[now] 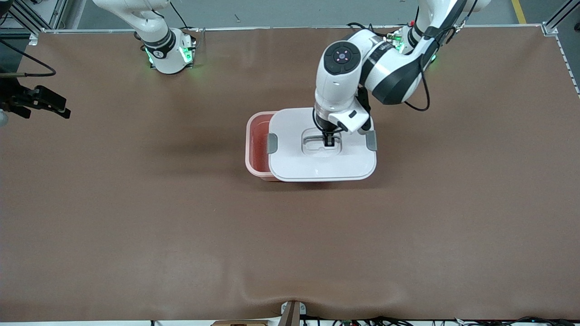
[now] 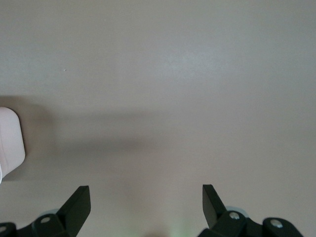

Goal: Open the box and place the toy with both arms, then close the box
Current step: 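Carry the lid over the box with the left gripper and lower it, then press the lid down onto the box rim with the left gripper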

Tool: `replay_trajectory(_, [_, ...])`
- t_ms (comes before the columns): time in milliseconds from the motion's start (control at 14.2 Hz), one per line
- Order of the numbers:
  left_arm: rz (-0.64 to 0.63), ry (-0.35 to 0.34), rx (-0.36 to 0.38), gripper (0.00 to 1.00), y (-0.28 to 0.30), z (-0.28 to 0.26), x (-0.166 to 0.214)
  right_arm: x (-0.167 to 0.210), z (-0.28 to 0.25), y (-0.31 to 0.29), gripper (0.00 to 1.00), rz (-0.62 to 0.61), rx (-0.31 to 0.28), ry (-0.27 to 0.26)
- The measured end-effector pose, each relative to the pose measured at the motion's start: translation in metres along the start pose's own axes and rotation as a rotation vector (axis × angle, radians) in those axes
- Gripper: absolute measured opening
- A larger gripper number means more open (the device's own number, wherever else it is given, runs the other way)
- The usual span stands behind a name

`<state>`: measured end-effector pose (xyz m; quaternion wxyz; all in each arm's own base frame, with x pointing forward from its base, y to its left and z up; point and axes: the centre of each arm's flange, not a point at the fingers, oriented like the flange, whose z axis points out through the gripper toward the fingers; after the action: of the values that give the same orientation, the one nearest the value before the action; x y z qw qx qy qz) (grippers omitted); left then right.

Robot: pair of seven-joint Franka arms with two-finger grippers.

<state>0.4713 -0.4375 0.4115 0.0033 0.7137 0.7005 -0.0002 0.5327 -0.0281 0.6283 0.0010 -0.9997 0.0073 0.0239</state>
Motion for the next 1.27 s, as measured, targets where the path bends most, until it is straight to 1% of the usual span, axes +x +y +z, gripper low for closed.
replay_trajectory(141, [0.003,0.0,0.0,0.07,-0.009,0.0,-0.011,-0.002,-0.002,0.0,1.0,-0.012,0.001,-0.011])
replay_trajectory(351, [0.018,-0.013,-0.007,0.07,-0.018,0.003,-0.023,-0.004,-0.004,0.001,1.0,-0.066,0.002,-0.016])
replay_trajectory(422, [0.022,-0.019,-0.011,0.07,-0.02,0.005,-0.026,-0.004,-0.004,0.002,1.0,-0.071,0.011,-0.015])
replay_trajectory(492, [0.024,-0.027,-0.017,0.07,-0.021,0.006,-0.028,-0.004,-0.004,0.003,1.0,-0.073,0.035,-0.014])
replay_trajectory(633, [0.025,-0.038,-0.026,0.07,-0.02,0.006,-0.03,-0.003,-0.006,0.004,1.0,-0.072,0.064,0.0])
replay_trajectory(773, [0.032,-0.043,-0.029,0.07,-0.023,0.007,-0.033,0.0,-0.01,0.005,1.0,-0.069,0.065,0.035])
replay_trajectory(844, [0.037,-0.044,-0.029,0.07,-0.026,0.008,-0.036,0.0,-0.012,0.005,1.0,-0.069,0.064,0.038])
replay_trajectory(914, [0.039,-0.046,-0.031,0.07,-0.028,0.01,-0.038,-0.002,-0.014,0.005,1.0,-0.062,0.065,0.035])
replay_trajectory(1125, [0.039,-0.055,-0.035,0.07,-0.032,0.013,-0.044,-0.01,-0.016,-0.001,1.0,-0.016,0.064,0.001])
replay_trajectory(1265, [0.041,-0.053,-0.03,0.07,-0.035,0.018,-0.046,-0.012,-0.016,-0.008,1.0,-0.018,0.052,-0.008])
